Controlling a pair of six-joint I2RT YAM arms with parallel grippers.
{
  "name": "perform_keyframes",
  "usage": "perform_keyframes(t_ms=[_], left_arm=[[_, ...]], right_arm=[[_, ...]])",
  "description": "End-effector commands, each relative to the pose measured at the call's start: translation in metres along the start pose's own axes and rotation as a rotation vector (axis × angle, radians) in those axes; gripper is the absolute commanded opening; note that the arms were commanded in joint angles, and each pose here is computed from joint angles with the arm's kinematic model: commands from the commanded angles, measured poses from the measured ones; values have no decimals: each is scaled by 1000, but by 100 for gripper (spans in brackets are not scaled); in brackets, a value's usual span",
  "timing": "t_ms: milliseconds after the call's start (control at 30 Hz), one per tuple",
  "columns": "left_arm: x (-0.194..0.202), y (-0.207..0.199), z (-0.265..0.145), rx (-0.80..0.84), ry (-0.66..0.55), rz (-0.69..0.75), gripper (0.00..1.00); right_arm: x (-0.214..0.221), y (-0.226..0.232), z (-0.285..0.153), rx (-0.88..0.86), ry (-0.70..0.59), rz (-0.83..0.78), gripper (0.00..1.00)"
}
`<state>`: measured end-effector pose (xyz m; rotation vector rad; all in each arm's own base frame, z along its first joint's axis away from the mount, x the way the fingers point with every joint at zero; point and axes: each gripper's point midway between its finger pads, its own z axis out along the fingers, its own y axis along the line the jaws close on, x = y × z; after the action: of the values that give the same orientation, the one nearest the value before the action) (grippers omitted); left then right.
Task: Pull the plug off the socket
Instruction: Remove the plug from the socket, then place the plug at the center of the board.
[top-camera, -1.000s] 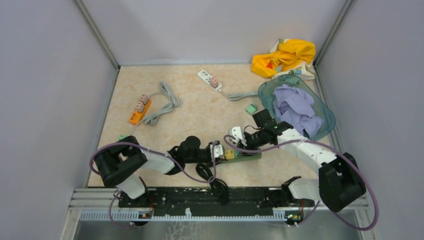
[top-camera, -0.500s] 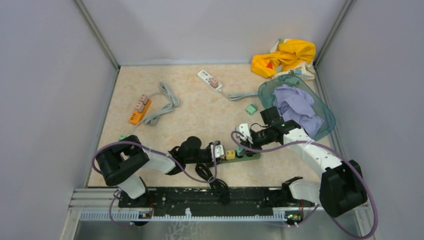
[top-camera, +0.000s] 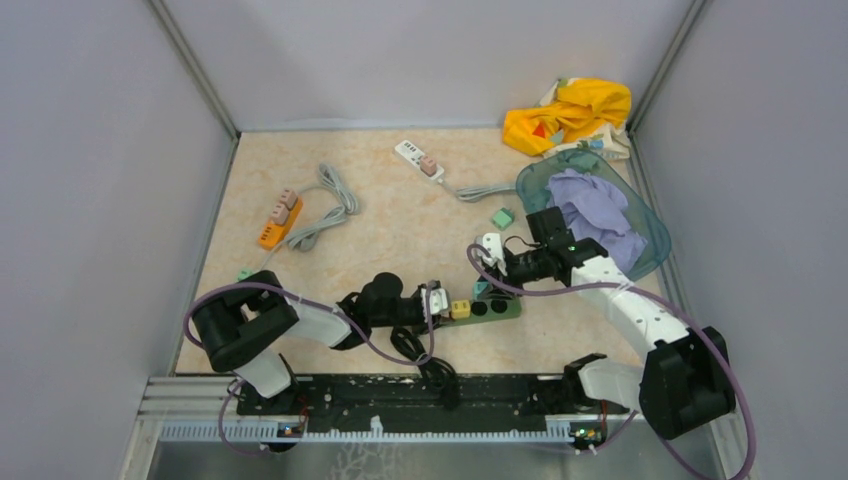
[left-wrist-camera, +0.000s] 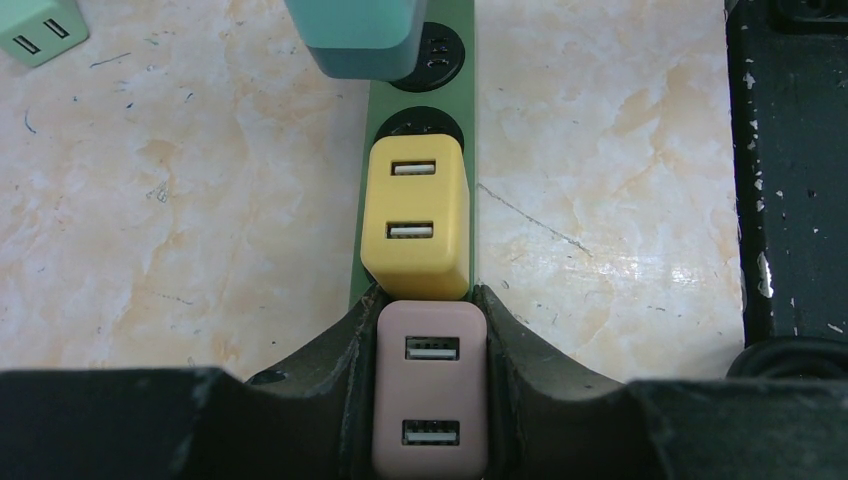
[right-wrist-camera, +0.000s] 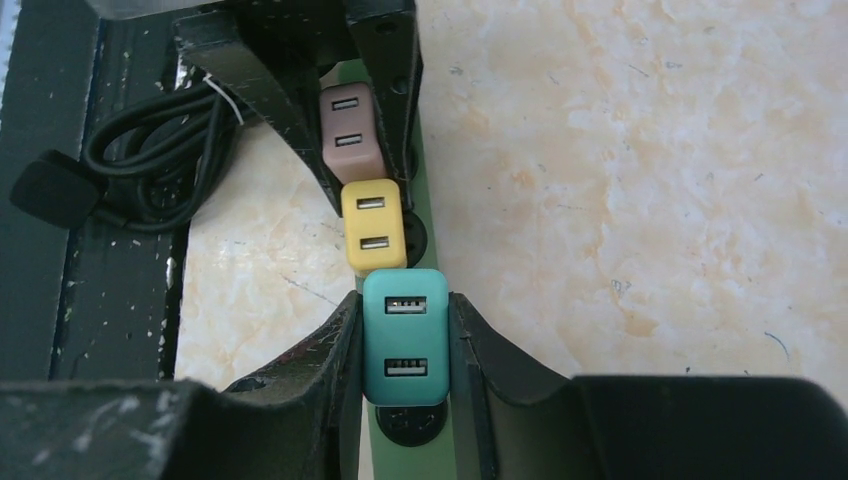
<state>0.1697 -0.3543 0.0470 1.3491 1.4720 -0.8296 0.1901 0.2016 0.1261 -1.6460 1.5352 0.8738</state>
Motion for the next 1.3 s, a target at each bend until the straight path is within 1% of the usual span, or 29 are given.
perform_keyframes(t_ms=[0,200,533,933,1067,1133,1267], left_arm=[[43,-12,-10,9,151,-125,1],[41,-12,-10,-2,144,-153,1],[41,-13,-8,-8,136,-200,1],[39,-13,-6,-6,126,-211,1],[41,-14,-6,-5,126,-214,1],[41,-14,-6,-4,124,-214,1],[41,-15,-6,-2,120,-212,1]], right_arm=[[-33,-33,-14,125,-63,-12,0],[-26,-67,-22,300,-35,88,0],[4,-119,-38,630,25,212,0],[50,-161,-56,928,109,331,3],[61,-172,-63,1021,124,367,6],[69,-178,-67,1077,147,381,9],[85,-185,-68,1149,206,397,10]])
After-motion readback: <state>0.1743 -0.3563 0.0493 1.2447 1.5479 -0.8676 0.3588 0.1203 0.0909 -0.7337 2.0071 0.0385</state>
